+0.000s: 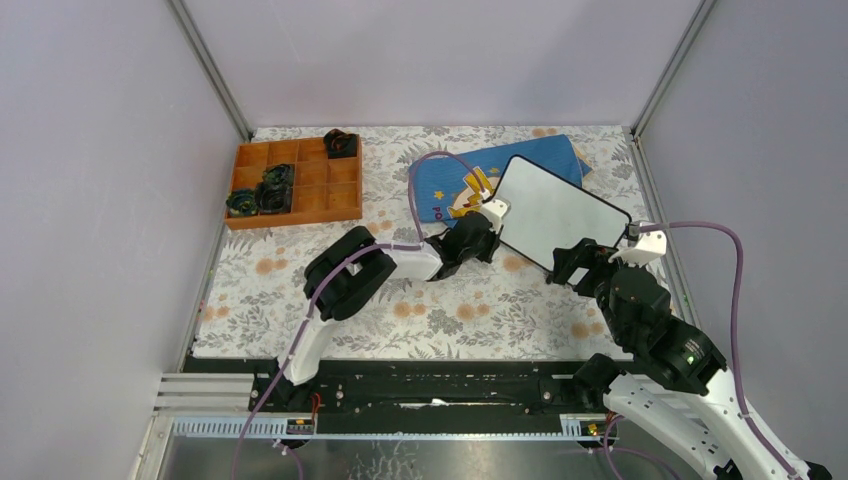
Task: Write a sentence on the whiteboard
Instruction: Move the whiteboard to the center of the board.
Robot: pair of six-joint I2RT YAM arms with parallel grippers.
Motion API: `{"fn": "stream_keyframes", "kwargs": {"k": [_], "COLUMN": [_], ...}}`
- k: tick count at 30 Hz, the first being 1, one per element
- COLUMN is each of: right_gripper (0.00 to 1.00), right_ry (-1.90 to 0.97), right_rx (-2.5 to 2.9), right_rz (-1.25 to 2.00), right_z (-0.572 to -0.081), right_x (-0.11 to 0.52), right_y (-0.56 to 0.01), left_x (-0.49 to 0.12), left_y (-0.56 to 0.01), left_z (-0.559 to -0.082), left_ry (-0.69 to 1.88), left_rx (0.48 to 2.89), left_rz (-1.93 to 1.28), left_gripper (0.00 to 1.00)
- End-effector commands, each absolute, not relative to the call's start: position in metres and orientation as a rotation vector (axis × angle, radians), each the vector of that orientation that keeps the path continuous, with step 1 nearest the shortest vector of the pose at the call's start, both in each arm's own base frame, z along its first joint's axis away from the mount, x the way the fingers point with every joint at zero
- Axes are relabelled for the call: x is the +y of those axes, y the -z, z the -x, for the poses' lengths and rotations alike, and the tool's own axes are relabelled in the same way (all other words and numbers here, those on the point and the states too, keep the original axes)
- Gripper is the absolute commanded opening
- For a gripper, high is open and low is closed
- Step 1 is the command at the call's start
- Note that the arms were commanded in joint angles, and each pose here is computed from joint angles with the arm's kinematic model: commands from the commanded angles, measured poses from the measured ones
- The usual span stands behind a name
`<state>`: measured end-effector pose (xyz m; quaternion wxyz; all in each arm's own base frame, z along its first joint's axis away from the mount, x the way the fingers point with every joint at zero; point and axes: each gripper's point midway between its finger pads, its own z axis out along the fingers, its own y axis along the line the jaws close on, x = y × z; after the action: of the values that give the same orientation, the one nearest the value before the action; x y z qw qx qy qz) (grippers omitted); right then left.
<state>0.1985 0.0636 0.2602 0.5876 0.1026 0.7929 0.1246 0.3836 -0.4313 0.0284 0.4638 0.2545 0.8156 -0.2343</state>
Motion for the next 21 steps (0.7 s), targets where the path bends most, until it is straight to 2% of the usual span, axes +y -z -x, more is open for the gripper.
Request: {"fn": "stream_keyframes", "kwargs": {"k": [1,9,16,21], "right_gripper": [0.89,0.88,0.88,0.88], "right_ry": [-0.291,-0.296,-0.313,-0.347], "right_rx": [1.799,1.81,1.809,1.811], "right_rz": [-0.264,-0.265,-0.276,-0.285], "right_z": [-0.198,-0.2,-0.2,-0.203], "right_x": [0.057,0.06,0.062,0.069], "right_y": [-0.277,-0.271,-0.269,-0.265], "left_x": [-0.42,-0.388,-0.356,-0.321], "left_y": [-0.035,-0.028,-0.027,-0.018], "left_z": [-0.389,-0.369,-0.348,-0.333], "left_ry": [0.535,0.451,0.369,0.223], "left_rx": [1.972,2.001,2.042,2.126], "left_rz": [-0.572,-0.516,-0.441,-0.276], "left_gripper": [0.16,0.0,0.0,0.0]}}
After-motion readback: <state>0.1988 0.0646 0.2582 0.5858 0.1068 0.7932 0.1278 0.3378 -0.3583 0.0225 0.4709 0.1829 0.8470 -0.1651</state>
